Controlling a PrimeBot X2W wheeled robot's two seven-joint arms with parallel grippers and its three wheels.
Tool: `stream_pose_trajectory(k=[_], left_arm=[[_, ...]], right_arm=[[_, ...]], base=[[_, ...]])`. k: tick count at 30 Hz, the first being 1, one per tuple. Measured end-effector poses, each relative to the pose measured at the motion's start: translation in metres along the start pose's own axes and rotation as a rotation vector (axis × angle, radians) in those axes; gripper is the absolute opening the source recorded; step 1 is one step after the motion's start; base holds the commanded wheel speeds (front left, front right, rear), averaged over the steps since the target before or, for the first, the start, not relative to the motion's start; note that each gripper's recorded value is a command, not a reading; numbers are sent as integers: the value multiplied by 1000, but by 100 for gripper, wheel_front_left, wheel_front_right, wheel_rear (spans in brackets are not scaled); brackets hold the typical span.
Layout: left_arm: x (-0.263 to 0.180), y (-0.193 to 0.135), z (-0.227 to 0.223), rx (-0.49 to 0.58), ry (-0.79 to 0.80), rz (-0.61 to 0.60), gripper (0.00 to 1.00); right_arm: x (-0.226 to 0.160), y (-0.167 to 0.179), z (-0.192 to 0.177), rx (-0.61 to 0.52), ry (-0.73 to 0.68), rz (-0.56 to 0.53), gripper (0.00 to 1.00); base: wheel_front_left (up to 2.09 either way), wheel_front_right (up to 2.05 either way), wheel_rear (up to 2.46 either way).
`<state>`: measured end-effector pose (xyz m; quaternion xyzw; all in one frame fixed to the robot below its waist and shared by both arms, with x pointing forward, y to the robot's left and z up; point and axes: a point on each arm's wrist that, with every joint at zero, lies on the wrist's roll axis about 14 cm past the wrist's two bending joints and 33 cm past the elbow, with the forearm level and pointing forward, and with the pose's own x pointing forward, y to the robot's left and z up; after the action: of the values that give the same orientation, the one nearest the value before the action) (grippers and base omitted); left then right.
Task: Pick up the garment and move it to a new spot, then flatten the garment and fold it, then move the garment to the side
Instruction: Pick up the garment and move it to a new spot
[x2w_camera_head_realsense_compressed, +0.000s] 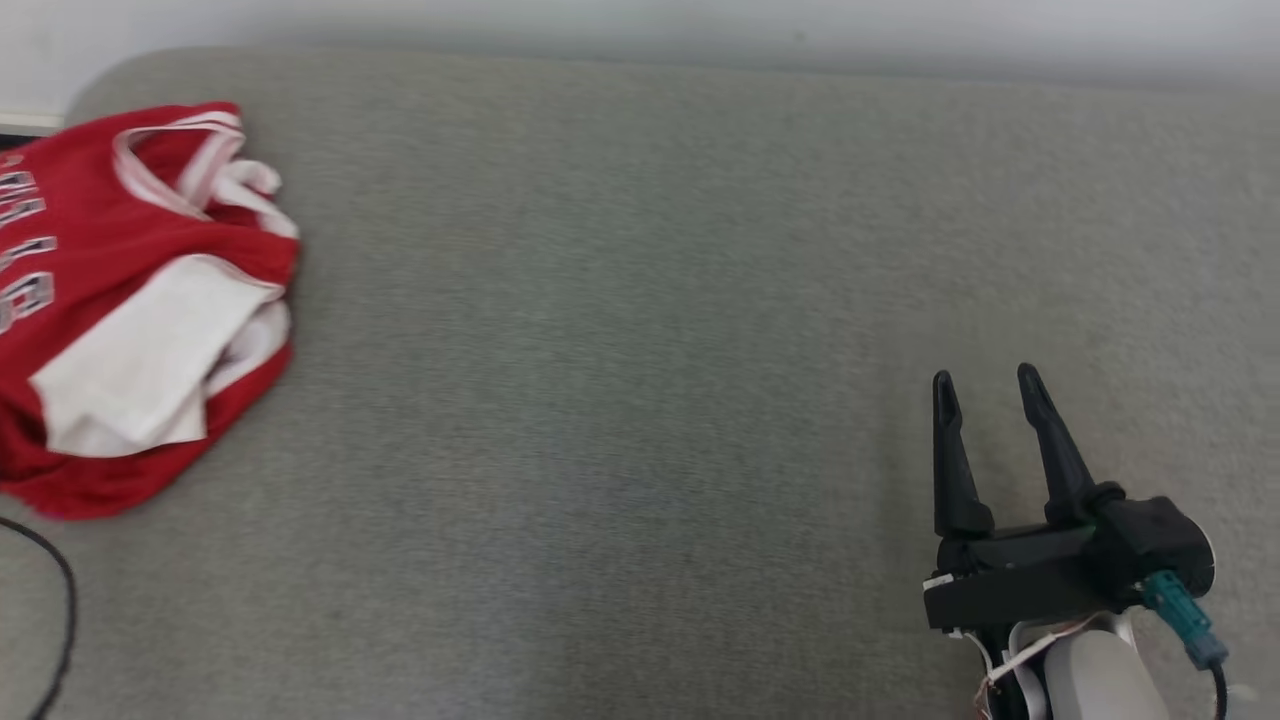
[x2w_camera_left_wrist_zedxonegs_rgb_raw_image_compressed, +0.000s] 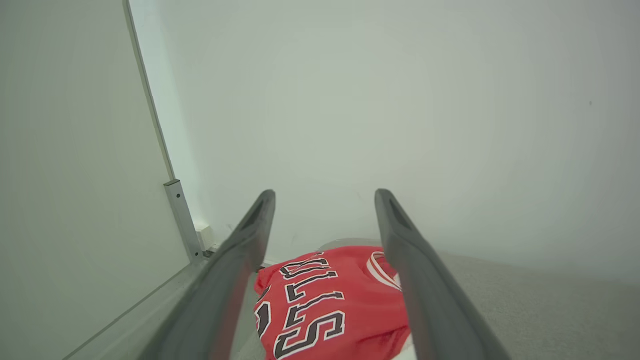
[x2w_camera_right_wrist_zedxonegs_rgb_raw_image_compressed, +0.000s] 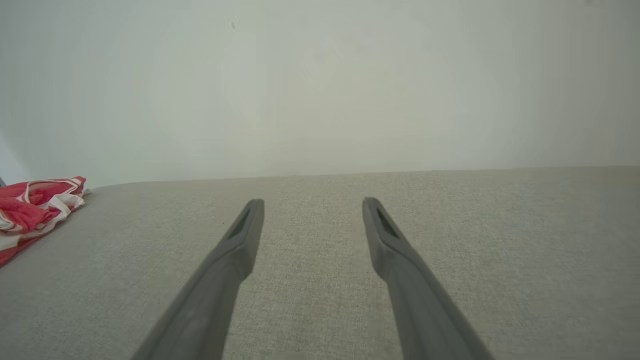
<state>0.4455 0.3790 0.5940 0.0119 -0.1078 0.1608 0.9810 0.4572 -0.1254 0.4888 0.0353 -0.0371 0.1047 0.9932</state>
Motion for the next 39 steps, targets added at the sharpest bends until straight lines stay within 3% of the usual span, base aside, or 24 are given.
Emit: stream_pose_trajectory(k=[6,13,21,27,28,29,30,31,35,39], left_arm=[[50,-30,-31,-1,95,-67,100],[77,-69,-104,-2,336,-128,100],[66,-79,-195,6,738,-119,100],[55,-82,-215,0,904,-107,100],[51,-81,-217,-7,927,-103,76],[50,-80,-217,-10,936,-97,9],[49,-80,-217,-10,940,-94,9],[47,-79,-218,-7,950,-89,0],[51,-79,-211,6,895,-82,0],[68,-79,-184,-13,733,-80,0]], right_arm=[[-13,-41,-10,10,29,-116,100],[-34,-79,-24,-12,80,-224,100],[-52,-106,-24,-51,102,-302,100],[-59,-112,-20,-64,102,-324,100],[-59,-112,-19,-64,98,-324,100],[-59,-112,-18,-64,95,-324,100],[-59,-112,-16,-64,91,-323,100],[-60,-112,-15,-66,88,-324,100],[-61,-111,-11,-70,80,-324,100],[-64,-109,-8,-69,75,-322,100]], base=[[0,0,0],[0,0,0],[0,0,0],[0,0,0],[0,0,0],[0,0,0],[0,0,0],[0,0,0],[0,0,0],[0,0,0]])
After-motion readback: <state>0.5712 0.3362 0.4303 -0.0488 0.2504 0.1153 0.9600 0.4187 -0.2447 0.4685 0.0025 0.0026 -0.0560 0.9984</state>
